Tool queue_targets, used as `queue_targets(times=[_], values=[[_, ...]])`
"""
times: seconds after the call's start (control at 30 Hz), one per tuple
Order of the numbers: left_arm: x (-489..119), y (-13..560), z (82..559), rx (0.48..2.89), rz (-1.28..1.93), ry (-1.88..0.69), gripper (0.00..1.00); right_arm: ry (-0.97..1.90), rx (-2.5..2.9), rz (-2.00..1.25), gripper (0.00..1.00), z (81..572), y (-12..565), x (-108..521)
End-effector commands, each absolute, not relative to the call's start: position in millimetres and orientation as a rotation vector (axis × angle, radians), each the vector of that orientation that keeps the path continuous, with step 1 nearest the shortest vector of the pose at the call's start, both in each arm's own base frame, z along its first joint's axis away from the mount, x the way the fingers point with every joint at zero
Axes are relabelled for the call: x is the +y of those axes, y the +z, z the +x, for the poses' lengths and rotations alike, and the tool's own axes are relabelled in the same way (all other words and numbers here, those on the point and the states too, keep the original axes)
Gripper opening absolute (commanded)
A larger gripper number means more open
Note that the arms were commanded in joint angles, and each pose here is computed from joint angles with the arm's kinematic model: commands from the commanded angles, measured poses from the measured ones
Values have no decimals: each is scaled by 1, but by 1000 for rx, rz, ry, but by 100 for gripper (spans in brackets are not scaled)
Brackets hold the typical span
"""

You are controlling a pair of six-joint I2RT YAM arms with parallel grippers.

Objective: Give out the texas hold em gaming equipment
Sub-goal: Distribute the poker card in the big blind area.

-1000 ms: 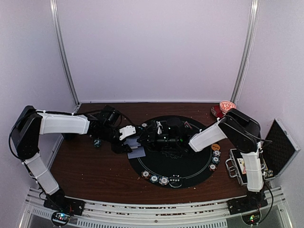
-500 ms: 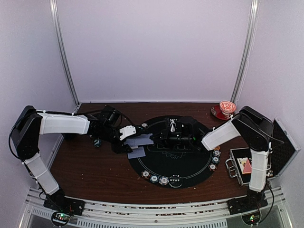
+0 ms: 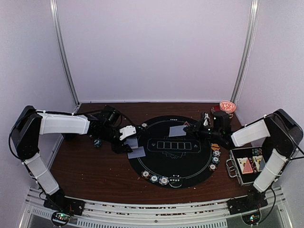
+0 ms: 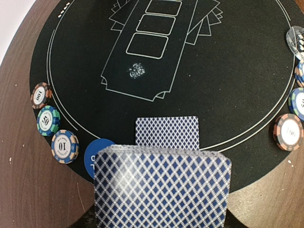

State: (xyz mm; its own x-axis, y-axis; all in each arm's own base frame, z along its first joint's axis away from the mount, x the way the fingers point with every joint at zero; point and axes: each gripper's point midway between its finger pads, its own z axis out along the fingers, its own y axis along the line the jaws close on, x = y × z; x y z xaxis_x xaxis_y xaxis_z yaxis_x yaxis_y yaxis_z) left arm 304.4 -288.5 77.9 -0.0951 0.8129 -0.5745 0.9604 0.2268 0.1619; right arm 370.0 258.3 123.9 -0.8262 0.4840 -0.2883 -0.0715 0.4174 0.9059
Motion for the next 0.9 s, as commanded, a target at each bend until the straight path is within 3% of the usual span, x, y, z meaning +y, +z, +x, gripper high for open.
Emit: queue_targets(times=[0.0,0.23,0.87], values=[[-294,84,309,1910,1617,-356,61,1232,2182,402,0,376,118,202],[-295,85,309,1907,1618,-358,61,1065,2277,498,0,379,92,146],[-296,85,307,1903,1622,-372,61,736,2434,576,0,398,55,87]])
